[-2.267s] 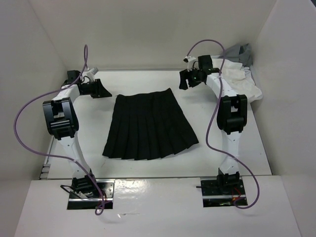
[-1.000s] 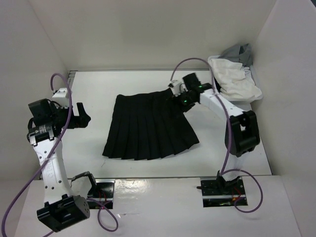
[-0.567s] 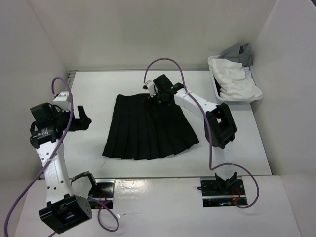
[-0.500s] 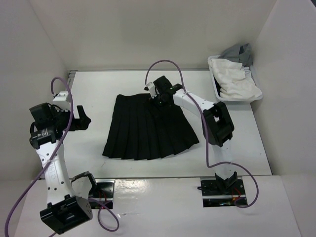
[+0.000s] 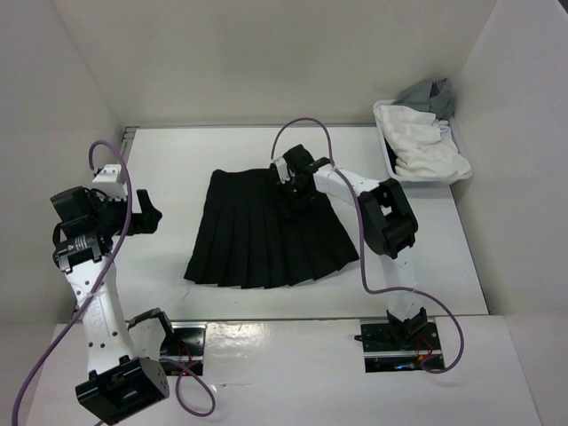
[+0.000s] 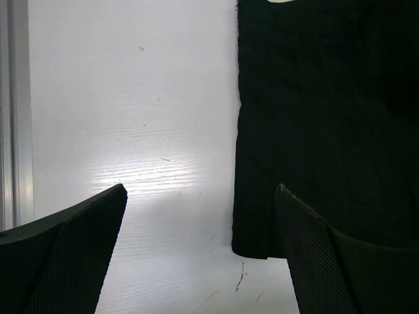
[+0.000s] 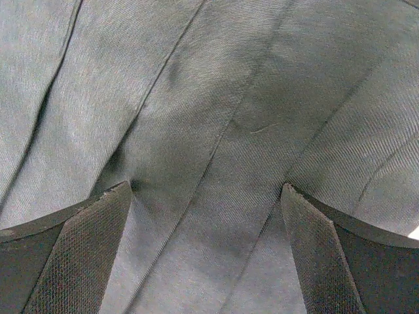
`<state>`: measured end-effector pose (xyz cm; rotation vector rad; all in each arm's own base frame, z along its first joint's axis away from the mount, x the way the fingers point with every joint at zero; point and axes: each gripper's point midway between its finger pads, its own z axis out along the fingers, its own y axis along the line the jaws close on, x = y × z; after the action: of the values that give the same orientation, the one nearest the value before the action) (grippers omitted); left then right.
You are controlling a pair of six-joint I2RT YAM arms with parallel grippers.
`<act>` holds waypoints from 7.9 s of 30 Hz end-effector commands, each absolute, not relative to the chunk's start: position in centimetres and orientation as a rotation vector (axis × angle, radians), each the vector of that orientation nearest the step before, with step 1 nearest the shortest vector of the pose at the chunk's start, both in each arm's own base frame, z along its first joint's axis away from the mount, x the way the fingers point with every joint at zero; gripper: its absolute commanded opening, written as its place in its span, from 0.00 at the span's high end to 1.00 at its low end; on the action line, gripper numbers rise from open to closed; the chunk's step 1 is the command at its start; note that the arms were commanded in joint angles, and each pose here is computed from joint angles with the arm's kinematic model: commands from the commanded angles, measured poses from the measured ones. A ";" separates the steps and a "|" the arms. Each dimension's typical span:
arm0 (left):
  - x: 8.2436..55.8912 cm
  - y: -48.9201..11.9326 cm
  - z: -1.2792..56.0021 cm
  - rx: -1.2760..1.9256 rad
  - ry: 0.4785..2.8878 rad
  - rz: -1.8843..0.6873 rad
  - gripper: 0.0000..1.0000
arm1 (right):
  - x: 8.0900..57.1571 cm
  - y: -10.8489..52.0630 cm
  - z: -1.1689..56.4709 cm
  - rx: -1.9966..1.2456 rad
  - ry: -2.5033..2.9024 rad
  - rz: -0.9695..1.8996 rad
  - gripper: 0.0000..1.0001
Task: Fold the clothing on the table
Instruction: Flatten the skirt out, then fold the skirt
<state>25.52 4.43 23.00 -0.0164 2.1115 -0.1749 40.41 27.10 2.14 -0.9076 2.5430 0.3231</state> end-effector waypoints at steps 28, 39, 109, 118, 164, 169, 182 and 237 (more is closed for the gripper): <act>28.4 2.8 24.4 0.136 2.096 -0.355 0.00 | 22.9 22.5 -1.7 -1.638 2.555 0.146 0.01; 27.0 2.3 24.3 0.150 2.080 -0.326 0.00 | 25.6 20.8 -0.1 -1.868 2.273 -0.055 0.01; 45.3 -14.4 2.9 0.926 2.398 -1.020 0.95 | 33.6 7.7 13.4 -0.703 2.475 0.798 0.01; 45.6 -12.1 5.8 0.833 2.390 -0.951 1.00 | 40.6 11.5 14.1 -0.796 2.341 0.810 0.03; 44.8 -11.8 5.3 0.826 2.426 -0.943 1.00 | 44.3 18.6 4.6 -0.896 2.366 1.168 0.47; 45.0 -11.8 5.5 0.829 2.418 -0.937 1.00 | 44.2 18.6 4.2 -0.893 2.374 1.173 0.80; 45.5 -8.8 8.0 0.664 2.319 -1.165 0.97 | 45.8 15.8 3.5 -0.787 2.428 1.072 1.00; 45.7 -4.6 4.9 0.446 2.345 -1.051 0.32 | 45.1 14.5 11.5 -0.750 2.341 0.857 0.30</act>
<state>44.14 -4.21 4.38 0.4143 2.4126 -1.0284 44.59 14.08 8.23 -0.7095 2.4413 0.8942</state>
